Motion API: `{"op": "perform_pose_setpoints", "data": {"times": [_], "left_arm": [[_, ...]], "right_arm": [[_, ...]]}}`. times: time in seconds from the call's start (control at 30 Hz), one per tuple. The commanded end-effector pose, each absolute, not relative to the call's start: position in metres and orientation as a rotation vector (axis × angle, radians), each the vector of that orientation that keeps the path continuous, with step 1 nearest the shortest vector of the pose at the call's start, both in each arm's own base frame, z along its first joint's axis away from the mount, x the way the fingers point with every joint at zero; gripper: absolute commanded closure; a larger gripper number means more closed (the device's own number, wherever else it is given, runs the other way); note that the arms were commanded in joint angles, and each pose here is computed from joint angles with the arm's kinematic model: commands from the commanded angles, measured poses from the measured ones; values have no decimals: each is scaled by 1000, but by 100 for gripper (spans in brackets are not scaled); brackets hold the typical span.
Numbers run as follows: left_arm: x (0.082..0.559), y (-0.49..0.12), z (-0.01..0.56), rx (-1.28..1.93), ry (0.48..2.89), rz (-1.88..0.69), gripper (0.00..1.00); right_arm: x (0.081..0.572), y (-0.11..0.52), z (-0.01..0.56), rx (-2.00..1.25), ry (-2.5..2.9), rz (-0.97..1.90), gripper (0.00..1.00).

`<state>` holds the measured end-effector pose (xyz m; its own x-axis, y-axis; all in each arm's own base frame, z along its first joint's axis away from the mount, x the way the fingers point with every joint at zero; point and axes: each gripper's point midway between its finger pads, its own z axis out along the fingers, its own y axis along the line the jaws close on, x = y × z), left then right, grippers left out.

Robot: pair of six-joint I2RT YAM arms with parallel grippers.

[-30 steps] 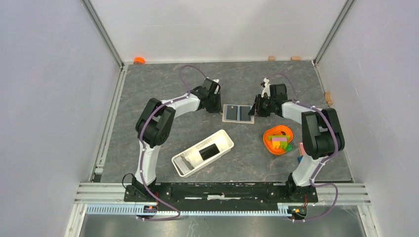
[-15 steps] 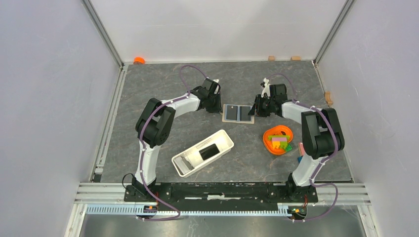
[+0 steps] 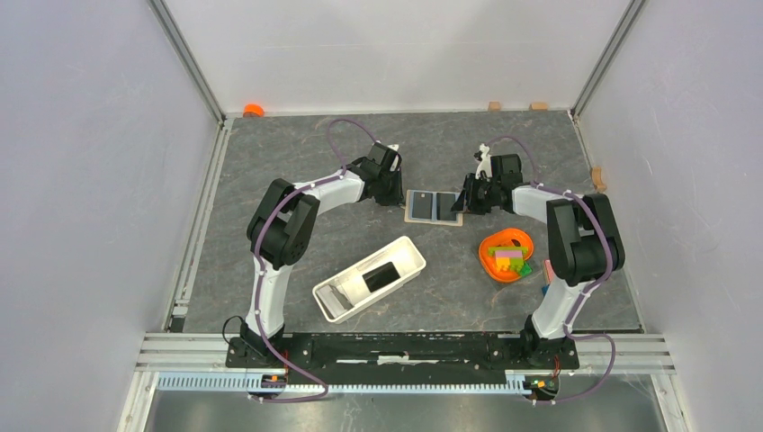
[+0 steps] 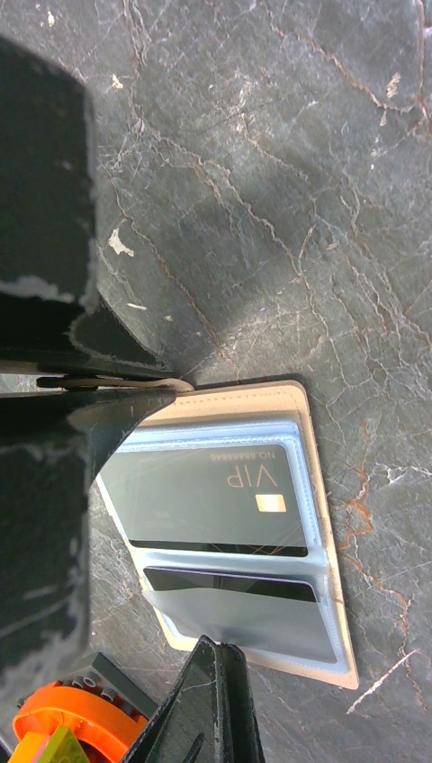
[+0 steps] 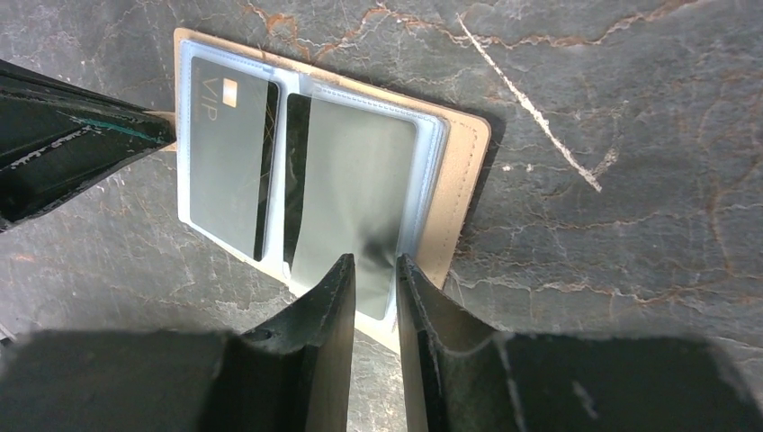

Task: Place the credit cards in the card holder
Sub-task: Turn over the card slot in the card holder.

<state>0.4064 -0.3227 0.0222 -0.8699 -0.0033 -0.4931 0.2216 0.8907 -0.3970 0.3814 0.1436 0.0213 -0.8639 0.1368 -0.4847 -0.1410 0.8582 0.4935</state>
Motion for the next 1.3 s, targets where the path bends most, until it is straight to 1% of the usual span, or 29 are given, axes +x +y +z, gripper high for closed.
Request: {"op": "perform_pose_setpoints", "data": {"times": [0.0, 0.23, 0.4, 0.67, 0.87, 0.9, 1.0, 1.1, 1.2, 1.27], "left_arm": [[401, -317, 20, 139, 2581, -594, 94], [401, -318, 20, 138, 2578, -599, 95], [401, -317, 21, 138, 2576, -600, 96], [403, -307, 22, 120, 2566, -545, 98], [405, -296, 25, 109, 2557, -530, 97], [405, -296, 27, 116, 2554, -532, 95], [407, -299, 40, 139, 2528, -547, 77], [415, -298, 64, 142, 2472, -541, 65], [420, -302, 86, 157, 2416, -564, 62], [422, -306, 89, 167, 2413, -582, 61]], "right_arm": [[384, 155, 18, -13, 2497, 787, 71], [381, 184, 30, -25, 2444, 969, 72], [382, 188, 36, -19, 2422, 995, 71], [388, 162, 36, -4, 2440, 762, 67], [388, 154, 34, 15, 2441, 716, 66], [387, 153, 33, 19, 2443, 711, 65], [384, 157, 30, 16, 2446, 751, 65], [382, 168, 30, 24, 2430, 844, 65], [382, 175, 32, 29, 2412, 902, 65], [383, 177, 34, 32, 2401, 927, 65]]}}
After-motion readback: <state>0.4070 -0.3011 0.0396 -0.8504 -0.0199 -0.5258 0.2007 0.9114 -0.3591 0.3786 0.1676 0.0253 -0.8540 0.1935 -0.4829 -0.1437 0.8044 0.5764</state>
